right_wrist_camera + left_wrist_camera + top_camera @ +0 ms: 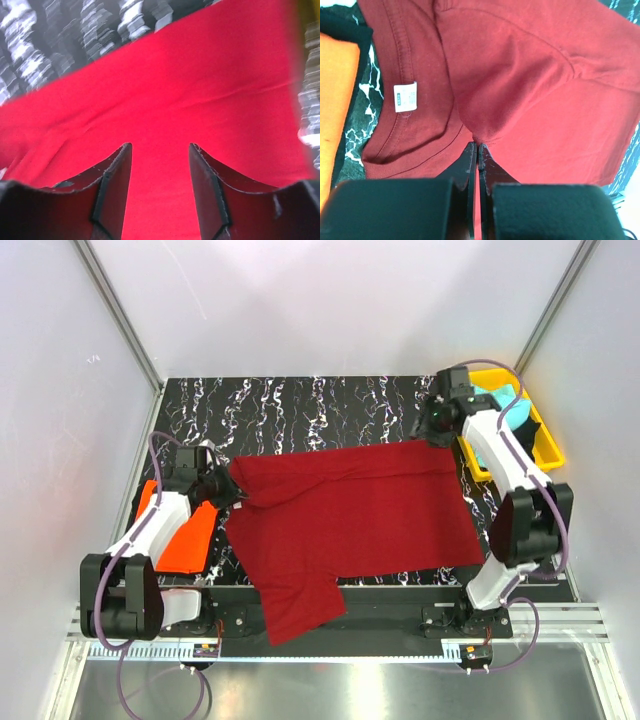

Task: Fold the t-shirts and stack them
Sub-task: Fold the tshirt

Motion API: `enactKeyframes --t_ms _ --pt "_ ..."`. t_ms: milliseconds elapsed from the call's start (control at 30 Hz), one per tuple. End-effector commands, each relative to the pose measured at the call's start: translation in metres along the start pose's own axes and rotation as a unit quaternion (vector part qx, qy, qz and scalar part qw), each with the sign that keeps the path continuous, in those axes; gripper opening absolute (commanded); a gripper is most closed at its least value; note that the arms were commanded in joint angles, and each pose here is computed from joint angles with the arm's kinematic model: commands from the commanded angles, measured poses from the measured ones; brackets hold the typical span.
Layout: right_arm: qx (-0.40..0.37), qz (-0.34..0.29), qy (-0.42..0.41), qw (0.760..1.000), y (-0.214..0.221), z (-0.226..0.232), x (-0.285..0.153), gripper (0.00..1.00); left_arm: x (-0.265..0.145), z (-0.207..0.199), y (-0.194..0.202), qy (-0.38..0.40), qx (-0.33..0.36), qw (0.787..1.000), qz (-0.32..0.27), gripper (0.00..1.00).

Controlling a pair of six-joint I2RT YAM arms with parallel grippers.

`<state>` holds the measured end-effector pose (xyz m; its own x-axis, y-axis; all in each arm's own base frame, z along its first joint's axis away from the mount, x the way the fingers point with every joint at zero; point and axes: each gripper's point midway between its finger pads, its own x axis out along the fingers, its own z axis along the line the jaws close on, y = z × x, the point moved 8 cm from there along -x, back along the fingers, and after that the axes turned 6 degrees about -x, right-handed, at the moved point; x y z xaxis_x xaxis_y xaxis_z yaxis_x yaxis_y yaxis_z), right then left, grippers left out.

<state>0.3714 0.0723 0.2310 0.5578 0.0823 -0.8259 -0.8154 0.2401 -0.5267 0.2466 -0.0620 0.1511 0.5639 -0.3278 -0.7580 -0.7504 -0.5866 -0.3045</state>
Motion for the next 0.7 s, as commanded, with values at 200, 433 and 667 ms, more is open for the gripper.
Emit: enactKeyframes --t_ms 200,433,667 --pt "-0.041 0.038 -0.233 0.971 0.097 0.128 -0.026 0.48 -0.009 -0.055 -0.064 0.073 0.077 0.992 -0.070 0.00" --pt "-0.044 0.087 -0.287 0.953 0.124 0.172 0.010 0.44 0.041 -0.072 -0.106 0.079 0.092 0.991 -0.057 0.00" --pt "-0.013 0.136 -0.310 0.941 0.134 0.216 0.049 0.35 0.077 -0.073 -0.127 0.083 0.094 0.990 -0.065 0.00"
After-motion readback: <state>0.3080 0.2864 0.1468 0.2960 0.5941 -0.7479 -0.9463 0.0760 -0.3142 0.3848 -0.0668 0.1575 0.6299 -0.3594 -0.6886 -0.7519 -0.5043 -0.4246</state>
